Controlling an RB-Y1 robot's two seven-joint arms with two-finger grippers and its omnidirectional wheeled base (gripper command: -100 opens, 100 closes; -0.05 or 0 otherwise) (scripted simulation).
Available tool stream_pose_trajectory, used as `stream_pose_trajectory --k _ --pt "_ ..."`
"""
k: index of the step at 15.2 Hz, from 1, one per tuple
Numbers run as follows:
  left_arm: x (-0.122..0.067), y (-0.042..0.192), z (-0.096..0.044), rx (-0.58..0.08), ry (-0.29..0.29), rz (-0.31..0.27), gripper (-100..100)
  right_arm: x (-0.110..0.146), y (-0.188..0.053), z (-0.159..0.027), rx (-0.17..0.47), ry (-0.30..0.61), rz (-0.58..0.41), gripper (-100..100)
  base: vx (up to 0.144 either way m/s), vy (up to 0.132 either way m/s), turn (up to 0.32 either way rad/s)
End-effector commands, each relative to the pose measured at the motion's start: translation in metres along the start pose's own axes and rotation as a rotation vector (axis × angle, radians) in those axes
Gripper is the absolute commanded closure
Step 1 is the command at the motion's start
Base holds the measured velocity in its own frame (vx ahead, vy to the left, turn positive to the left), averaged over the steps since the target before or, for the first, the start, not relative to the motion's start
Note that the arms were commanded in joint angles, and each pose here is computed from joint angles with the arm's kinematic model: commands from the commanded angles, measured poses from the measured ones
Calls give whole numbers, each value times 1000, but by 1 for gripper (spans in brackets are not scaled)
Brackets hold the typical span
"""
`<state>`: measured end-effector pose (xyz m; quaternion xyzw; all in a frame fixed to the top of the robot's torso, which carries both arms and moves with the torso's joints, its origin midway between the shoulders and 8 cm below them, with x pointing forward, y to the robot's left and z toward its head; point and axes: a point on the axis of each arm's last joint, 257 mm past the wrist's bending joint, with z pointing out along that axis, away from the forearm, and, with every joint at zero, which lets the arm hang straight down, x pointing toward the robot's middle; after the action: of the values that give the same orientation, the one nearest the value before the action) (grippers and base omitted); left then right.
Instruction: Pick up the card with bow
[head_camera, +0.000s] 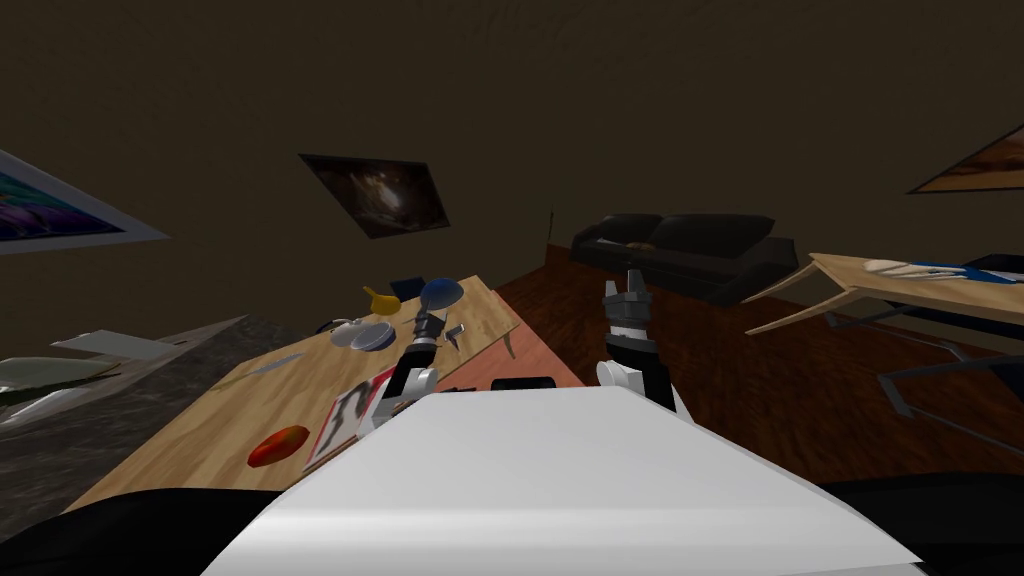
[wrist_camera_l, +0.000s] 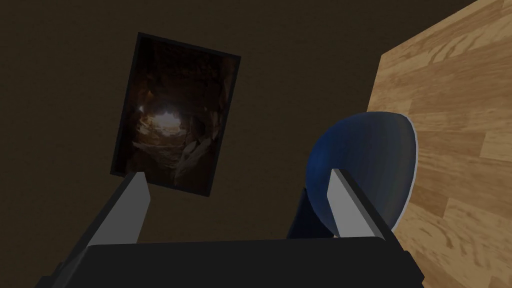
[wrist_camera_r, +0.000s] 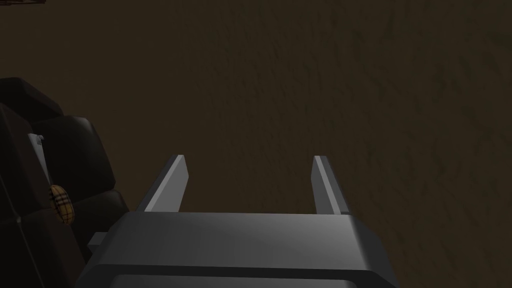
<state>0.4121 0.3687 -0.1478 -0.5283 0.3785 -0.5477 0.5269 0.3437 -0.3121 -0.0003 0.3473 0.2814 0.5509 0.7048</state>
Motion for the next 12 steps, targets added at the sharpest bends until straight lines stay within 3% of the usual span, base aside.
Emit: stream_pose_trajectory --k 1,3,8,10,11,12 --pt "-17 15 2 -52 -36 -45 -100 0 0 0 0 0 0 0 32 -53 26" --pt "-18 18 1 -65 -40 -45 -100 0 0 0 0 0 0 0 29 -42 15" --pt "-63 49 1 -173 -139 -156 -100 0 0 0 0 0 0 0 35 -54 28" --pt "-65 54 0 -192 -147 -157 -100 0 0 0 0 0 0 0 41 -48 19" --pt "-80 63 -2 -224 -184 -200 -100 0 0 0 0 0 0 0 34 -36 21" --pt "-80 65 -2 -232 -188 -200 -100 0 0 0 0 0 0 0 36 -39 21"
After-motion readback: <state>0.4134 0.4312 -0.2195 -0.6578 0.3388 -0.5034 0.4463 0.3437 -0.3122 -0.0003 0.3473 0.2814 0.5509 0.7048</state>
